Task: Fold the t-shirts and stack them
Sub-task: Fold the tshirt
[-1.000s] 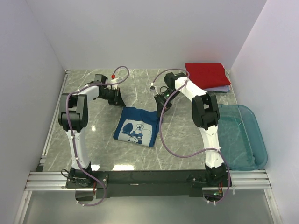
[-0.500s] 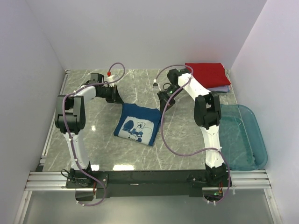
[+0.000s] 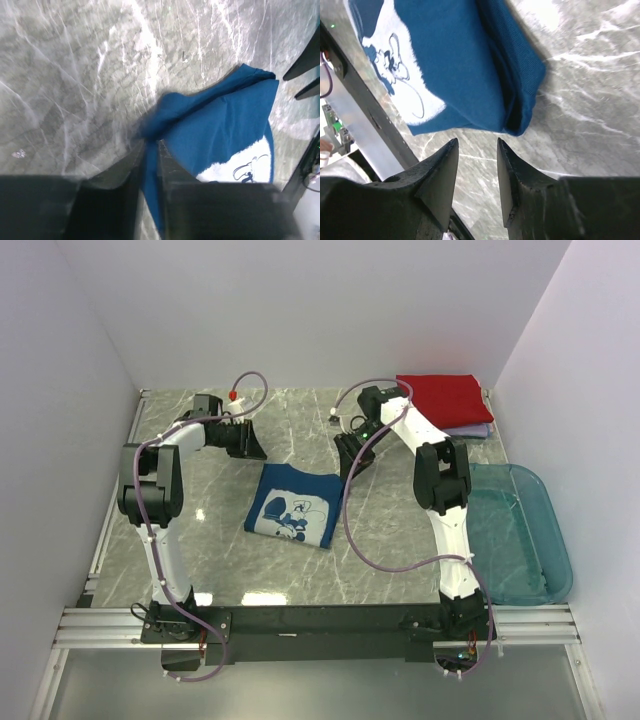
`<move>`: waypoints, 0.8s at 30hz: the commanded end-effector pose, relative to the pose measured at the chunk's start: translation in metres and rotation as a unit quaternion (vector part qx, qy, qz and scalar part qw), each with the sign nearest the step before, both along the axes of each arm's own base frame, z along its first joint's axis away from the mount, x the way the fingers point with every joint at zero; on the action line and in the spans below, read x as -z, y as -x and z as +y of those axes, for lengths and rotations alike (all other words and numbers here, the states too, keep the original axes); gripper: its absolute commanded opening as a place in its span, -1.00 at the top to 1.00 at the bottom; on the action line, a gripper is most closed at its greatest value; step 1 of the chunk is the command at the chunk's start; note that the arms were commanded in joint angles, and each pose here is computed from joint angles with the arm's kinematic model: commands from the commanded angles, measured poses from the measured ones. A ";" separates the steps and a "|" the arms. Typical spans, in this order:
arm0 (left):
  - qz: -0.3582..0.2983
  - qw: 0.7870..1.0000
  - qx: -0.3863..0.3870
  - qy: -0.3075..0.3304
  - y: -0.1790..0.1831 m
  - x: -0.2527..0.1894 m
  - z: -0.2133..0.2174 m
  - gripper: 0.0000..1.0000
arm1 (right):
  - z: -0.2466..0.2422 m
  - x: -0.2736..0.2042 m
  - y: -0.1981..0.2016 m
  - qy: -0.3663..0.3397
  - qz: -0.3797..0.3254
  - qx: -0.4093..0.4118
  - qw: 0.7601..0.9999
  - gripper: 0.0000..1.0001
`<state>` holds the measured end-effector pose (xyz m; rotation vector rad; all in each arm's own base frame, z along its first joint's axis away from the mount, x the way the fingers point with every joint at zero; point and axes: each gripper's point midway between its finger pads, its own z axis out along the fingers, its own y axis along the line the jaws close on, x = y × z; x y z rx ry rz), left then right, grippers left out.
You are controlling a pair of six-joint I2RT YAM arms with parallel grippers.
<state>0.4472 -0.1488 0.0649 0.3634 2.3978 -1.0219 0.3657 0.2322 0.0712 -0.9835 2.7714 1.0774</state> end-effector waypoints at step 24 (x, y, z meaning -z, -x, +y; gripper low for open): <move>0.014 1.000 0.021 -0.008 0.010 0.005 -0.024 -0.01 | 0.006 0.025 -0.001 0.012 0.028 0.028 0.999 0.13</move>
